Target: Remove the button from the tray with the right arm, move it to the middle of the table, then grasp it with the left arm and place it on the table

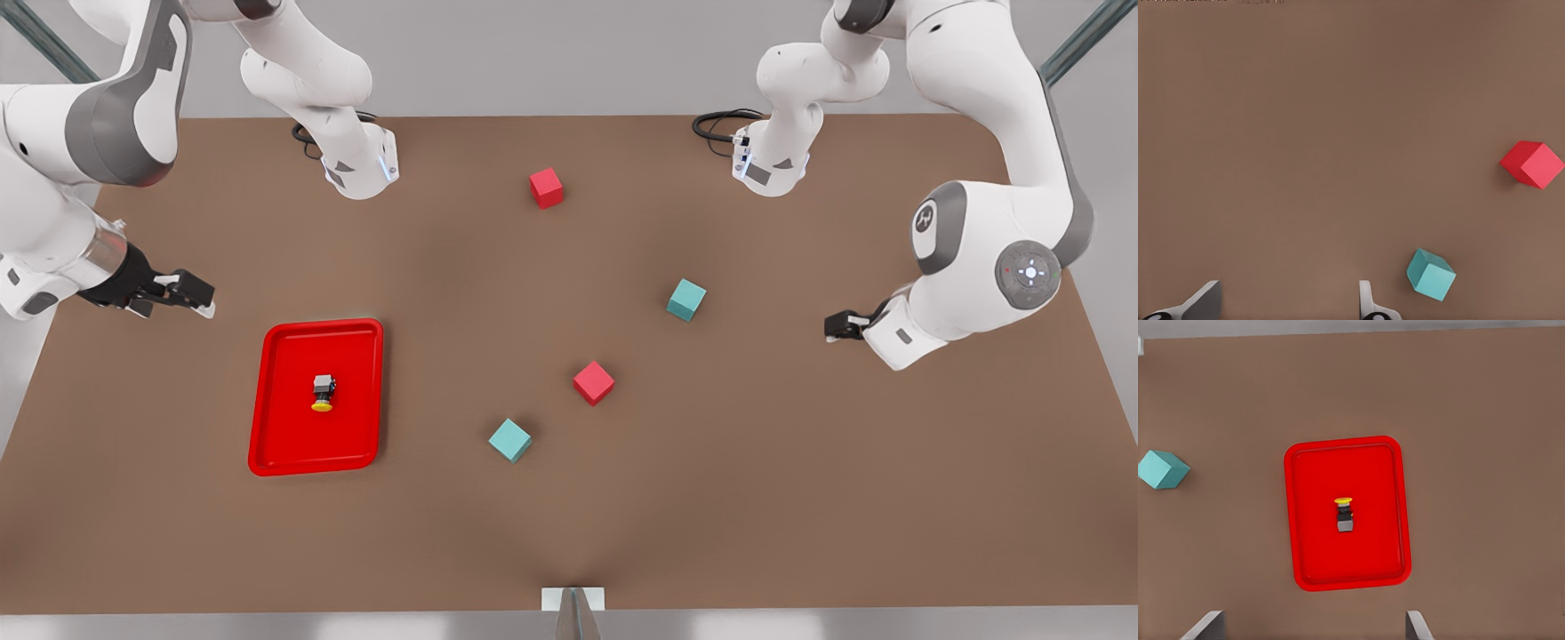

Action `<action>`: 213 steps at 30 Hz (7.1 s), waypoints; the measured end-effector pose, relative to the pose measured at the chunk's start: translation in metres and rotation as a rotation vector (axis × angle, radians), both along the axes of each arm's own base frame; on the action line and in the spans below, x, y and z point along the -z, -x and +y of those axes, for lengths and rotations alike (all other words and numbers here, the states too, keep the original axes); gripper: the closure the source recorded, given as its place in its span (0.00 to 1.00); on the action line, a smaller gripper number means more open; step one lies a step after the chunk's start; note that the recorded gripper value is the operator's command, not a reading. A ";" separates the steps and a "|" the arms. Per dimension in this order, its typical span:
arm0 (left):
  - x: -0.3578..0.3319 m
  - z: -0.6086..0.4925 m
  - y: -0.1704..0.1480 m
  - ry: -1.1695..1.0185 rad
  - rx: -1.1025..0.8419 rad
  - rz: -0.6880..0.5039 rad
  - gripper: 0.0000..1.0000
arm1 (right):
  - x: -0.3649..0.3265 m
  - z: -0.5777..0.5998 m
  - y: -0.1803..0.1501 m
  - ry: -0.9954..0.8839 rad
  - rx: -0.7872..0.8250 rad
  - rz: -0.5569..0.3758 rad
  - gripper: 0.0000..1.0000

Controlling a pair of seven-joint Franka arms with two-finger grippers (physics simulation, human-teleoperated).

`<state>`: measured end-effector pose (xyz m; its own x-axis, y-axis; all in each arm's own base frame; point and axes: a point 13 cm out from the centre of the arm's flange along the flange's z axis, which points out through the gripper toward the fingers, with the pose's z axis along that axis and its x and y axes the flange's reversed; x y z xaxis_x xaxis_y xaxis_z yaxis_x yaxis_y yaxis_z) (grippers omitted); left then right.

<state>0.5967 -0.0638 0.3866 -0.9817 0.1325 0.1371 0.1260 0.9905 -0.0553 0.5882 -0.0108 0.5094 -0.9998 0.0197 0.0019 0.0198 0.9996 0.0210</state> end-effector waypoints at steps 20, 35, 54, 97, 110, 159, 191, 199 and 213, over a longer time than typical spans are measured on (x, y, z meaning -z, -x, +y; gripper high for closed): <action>-0.008 0.008 0.009 -0.013 0.007 0.016 0.00 | 0.181 0.127 -0.050 -0.026 -0.219 0.145 0.00; -0.019 -0.061 0.021 -0.020 0.079 0.036 0.00 | 0.284 0.075 -0.023 -0.015 -0.060 0.178 0.00; -0.007 -0.048 0.013 -0.034 0.002 0.060 0.00 | 0.366 0.014 -0.009 0.015 -0.022 0.093 0.00; 0.030 -0.037 0.002 -0.078 -0.027 0.093 0.00 | 0.453 0.005 0.014 0.029 -0.323 0.056 0.00; 0.033 -0.036 0.000 -0.078 -0.031 0.092 0.00 | 0.462 0.009 0.015 0.017 -0.332 0.051 0.26; -0.030 -0.018 -0.002 -0.068 -0.085 0.030 0.00 | 0.280 0.541 0.050 -0.151 -0.310 0.137 0.54; -0.025 0.007 0.009 -0.085 -0.126 0.087 0.00 | 0.373 0.707 0.042 -0.448 0.244 -0.040 0.00; -0.046 -0.087 0.016 -0.027 -0.019 0.047 0.00 | 0.184 0.451 -0.071 -0.365 0.487 -0.012 0.00; 0.078 -0.266 -0.005 -0.117 -0.235 0.004 0.00 | 0.022 -0.034 -0.003 -0.029 0.425 0.025 0.00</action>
<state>0.6022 -0.3295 0.3083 -0.9830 -0.1161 0.1421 -0.1083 0.9922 0.0615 0.5907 -0.0448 0.4877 -0.9025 0.4294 0.0330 0.4305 0.9015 0.0430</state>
